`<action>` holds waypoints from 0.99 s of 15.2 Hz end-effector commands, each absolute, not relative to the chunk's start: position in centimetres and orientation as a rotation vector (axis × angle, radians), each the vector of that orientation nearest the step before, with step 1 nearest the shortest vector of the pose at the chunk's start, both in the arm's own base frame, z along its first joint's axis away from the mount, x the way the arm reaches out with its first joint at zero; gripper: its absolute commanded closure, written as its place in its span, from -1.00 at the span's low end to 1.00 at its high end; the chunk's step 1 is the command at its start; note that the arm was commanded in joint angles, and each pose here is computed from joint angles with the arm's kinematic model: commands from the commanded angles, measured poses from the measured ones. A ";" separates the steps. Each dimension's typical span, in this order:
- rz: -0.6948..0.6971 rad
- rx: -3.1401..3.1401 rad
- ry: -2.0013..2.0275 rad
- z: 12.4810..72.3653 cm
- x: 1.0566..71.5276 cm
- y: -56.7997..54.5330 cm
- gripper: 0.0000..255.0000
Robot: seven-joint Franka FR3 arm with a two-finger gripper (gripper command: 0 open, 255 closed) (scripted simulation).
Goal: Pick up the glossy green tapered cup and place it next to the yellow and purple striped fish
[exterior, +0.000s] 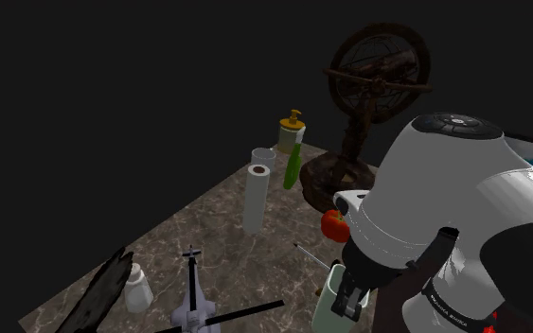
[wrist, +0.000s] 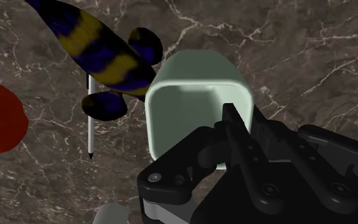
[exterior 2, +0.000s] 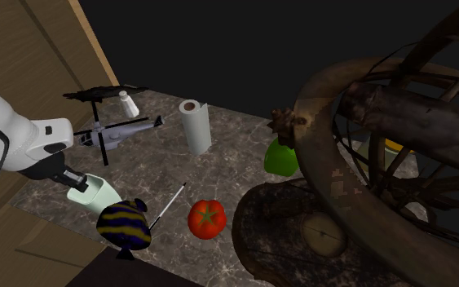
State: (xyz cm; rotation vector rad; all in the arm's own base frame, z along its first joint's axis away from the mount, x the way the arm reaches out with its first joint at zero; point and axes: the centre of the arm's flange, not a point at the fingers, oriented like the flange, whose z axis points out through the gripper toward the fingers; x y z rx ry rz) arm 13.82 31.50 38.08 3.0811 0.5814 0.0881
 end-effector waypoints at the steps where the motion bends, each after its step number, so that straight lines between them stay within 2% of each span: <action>1: 0.087 3.081 0.581 38.1 13.8 31.5 -1.00; 6: 0.087 3.081 0.581 38.0 13.8 31.5 -1.00; 10: 0.087 3.081 0.581 43.0 13.5 31.5 -1.00; 15: 0.087 3.081 0.581 43.0 13.5 31.5 -1.00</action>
